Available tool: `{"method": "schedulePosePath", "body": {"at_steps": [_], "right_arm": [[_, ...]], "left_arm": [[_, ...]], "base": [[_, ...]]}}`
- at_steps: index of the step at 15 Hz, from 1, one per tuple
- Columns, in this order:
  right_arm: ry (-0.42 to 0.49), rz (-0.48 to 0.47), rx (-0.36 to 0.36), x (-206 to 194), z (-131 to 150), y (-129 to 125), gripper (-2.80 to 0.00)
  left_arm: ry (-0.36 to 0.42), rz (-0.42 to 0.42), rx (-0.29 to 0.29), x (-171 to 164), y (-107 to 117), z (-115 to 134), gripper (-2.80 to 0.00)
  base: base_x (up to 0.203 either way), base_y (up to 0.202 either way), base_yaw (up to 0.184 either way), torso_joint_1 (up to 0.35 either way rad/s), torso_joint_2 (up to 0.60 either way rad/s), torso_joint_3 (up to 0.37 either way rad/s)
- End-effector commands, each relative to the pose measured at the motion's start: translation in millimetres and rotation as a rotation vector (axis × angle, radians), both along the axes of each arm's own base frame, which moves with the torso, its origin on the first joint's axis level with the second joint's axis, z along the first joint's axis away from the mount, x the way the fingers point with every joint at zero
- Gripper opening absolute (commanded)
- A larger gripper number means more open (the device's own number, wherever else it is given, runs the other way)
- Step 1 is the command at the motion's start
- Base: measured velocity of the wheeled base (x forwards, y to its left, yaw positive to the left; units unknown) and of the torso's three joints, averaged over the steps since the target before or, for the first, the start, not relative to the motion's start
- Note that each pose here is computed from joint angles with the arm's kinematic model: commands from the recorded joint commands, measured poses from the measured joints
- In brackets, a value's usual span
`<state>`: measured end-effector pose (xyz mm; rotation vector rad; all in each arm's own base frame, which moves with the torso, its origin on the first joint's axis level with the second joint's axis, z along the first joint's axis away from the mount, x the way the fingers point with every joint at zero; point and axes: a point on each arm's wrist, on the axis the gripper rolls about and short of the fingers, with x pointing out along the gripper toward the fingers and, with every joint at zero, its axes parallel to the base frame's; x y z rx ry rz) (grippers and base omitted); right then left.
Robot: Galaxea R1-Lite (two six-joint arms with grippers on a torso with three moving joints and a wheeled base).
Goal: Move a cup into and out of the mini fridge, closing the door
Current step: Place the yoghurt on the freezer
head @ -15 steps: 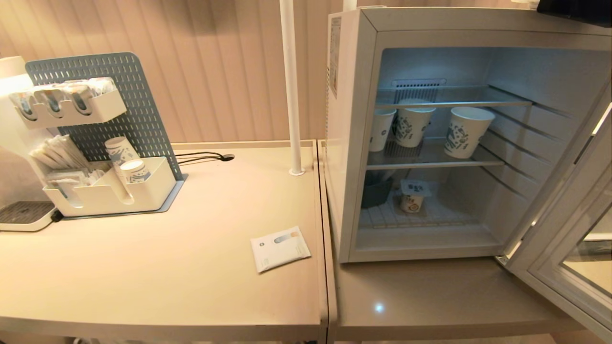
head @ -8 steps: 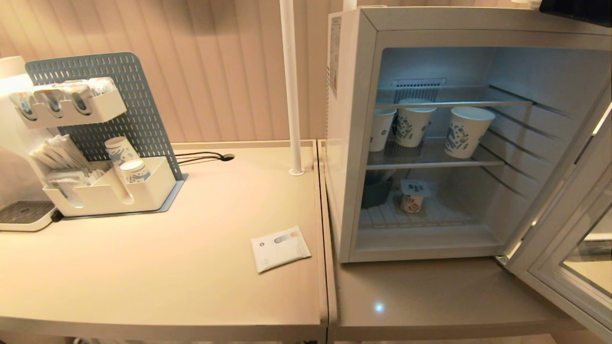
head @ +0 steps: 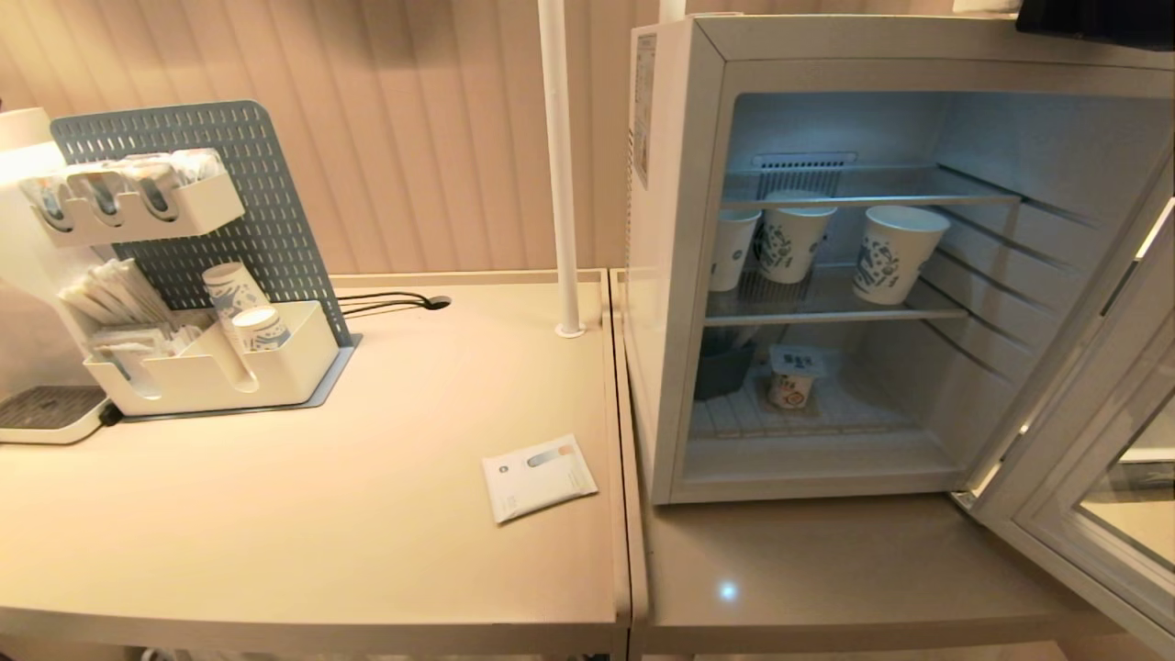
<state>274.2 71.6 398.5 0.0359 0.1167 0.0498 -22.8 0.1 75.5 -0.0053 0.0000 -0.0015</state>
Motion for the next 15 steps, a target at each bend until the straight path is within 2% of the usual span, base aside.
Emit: {"method": "schedulePosePath", "body": {"at_steps": [1, 15], "right_arm": [[-0.005, 0.003, 0.003, -0.3, 0.8, 1.3, 0.0], [-0.035, 0.009, 0.008, -46.3, 9.8, -11.0, 0.0]], "left_arm": [[0.001, 0.0, -0.001, 0.1, 0.0, -0.5, -2.8], [0.002, 0.0, -0.001, 0.1, 0.0, -0.5, -2.8]], "base": [[0.0, 0.0, 0.0, 0.0, 0.0, 0.0], [0.0, 0.0, 0.0, 0.0, 0.0, 0.0]]}}
